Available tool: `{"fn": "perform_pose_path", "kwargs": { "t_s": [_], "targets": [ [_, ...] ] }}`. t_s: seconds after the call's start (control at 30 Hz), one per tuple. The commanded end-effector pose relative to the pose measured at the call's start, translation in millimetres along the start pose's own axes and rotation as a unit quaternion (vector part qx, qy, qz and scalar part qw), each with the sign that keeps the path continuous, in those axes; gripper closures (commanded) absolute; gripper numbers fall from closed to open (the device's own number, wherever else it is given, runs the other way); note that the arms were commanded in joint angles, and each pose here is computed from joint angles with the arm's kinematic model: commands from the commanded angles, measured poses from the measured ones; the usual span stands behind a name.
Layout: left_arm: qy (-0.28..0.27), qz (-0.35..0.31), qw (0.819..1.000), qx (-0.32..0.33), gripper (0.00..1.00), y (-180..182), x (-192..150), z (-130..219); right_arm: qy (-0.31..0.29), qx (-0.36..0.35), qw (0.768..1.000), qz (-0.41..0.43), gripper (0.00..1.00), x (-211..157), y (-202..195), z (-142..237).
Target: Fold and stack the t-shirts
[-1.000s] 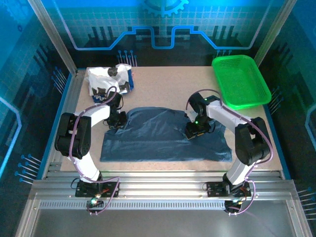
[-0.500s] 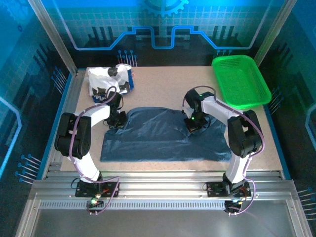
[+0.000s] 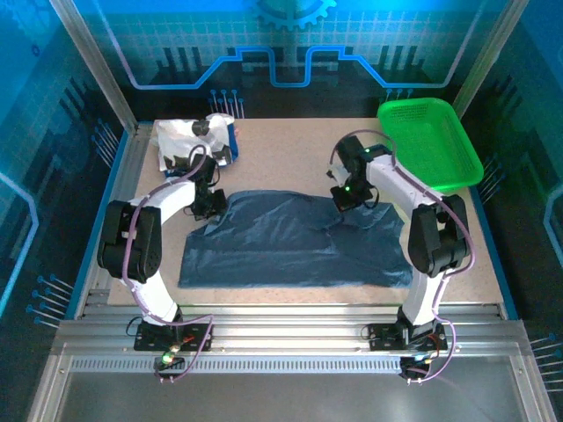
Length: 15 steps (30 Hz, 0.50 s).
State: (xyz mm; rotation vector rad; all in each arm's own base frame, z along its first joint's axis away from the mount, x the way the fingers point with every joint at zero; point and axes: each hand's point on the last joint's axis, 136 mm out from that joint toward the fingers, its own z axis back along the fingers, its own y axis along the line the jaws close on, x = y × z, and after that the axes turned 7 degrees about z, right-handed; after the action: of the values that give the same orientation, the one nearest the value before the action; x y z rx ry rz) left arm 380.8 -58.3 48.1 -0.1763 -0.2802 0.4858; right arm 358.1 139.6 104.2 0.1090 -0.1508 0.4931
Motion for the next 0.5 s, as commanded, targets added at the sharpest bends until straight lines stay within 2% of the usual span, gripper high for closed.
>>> {"fn": "perform_pose_path", "kwargs": {
  "t_s": [0.0, 0.17, 0.47],
  "targets": [
    [-0.02, -0.008, 1.0, -0.014, 0.97, -14, 20, 18, -0.014, -0.031, 0.999, -0.027, 1.0, 18, -32, 6],
    [-0.042, -0.004, 0.999, -0.029, 0.97, -22, 46, 30, -0.058, -0.063, 0.995, -0.051, 1.0, 58, -72, 19],
    [-0.059, -0.009, 0.998, -0.03, 0.97, -21, 76, 35, -0.092, -0.107, 0.987, -0.079, 1.0, 109, -132, 20]
  ]
}}
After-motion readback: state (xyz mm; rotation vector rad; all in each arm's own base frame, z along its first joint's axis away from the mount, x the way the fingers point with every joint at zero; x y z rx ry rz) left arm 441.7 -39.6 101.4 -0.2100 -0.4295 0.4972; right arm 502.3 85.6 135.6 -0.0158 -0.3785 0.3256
